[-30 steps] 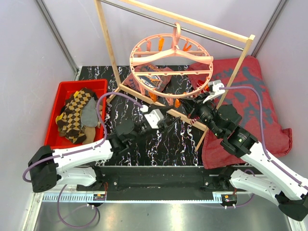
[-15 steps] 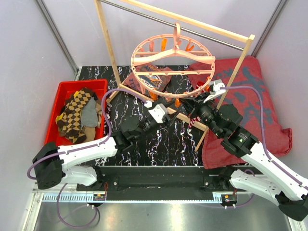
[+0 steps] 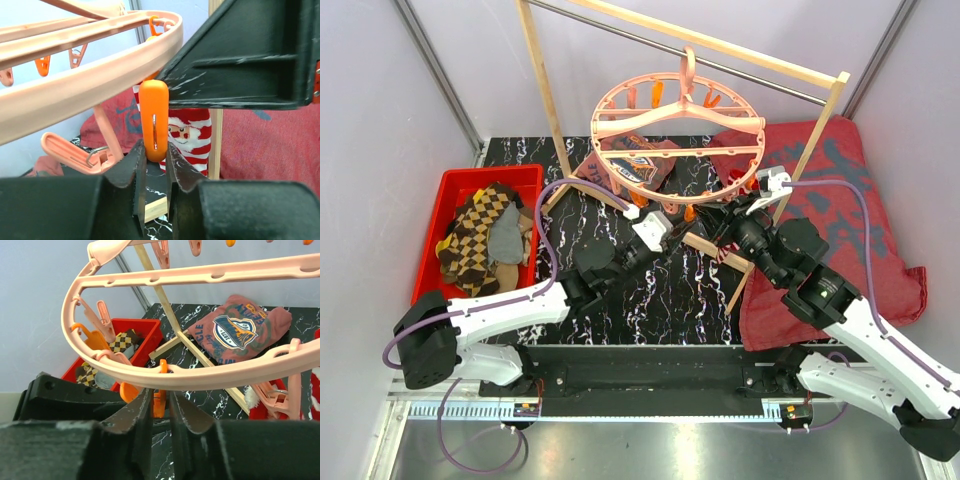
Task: Clip the socks to the hanger
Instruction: Open the clamp at the hanger.
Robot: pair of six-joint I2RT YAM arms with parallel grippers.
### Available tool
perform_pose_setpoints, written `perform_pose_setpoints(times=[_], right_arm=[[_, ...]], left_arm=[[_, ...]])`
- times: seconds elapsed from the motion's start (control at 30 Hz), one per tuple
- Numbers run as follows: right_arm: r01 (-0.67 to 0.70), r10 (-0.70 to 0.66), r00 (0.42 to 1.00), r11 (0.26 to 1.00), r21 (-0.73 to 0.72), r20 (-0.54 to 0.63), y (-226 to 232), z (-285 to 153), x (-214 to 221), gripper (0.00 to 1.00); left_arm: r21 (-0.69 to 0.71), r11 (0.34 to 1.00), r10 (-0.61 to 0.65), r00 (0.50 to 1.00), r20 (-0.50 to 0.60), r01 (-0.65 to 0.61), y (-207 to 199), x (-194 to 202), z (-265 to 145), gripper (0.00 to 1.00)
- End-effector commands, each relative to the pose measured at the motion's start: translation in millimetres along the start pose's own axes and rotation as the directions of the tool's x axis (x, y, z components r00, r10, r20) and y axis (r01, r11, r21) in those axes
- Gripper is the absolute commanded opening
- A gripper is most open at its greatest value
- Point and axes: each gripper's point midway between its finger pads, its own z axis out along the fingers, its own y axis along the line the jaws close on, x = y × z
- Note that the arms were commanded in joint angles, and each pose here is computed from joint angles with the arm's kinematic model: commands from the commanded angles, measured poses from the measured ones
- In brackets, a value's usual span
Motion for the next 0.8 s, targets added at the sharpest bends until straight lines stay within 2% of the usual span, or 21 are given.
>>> perform_pose_setpoints(times=[0.0, 0.03, 0.13, 0.27, 0.5, 0.77], right_arm=[[-0.021, 0.023, 0.999, 0.999, -0.048, 0.046, 13, -8, -20, 0.32], [-0.022, 0.024, 0.999, 0.998, -0.051, 0.048, 13, -9, -21, 0.41], [-0.017, 0.021, 0.998, 0.998, -0.06, 0.057, 15, -12, -25, 0.5], [-0.014, 0.017, 0.998, 0.997, -0.071, 0.053, 16, -13, -23, 0.57], [0.002, 0.0, 1.0, 0.991, -0.131, 0.019, 27, -10, -16, 0.66], [0.025, -0.023, 1.0, 0.991, -0.132, 0.02, 26, -10, -16, 0.68]], left_arm=[[-0.039, 0.998, -0.053, 0.995, 0.086, 0.057, 8, -30, 4, 0.02], [-0.04, 0.997, -0.06, 0.995, 0.08, 0.064, 8, -27, 3, 0.01], [-0.039, 0.995, -0.085, 0.994, 0.067, 0.088, 7, -23, 3, 0.0], [-0.035, 0.993, -0.111, 0.992, 0.057, 0.113, 5, -21, 3, 0.0], [-0.033, 0.991, -0.126, 0.992, 0.031, 0.127, 4, -20, 4, 0.0], [-0.032, 0.99, -0.135, 0.991, 0.017, 0.135, 3, -18, 4, 0.0]])
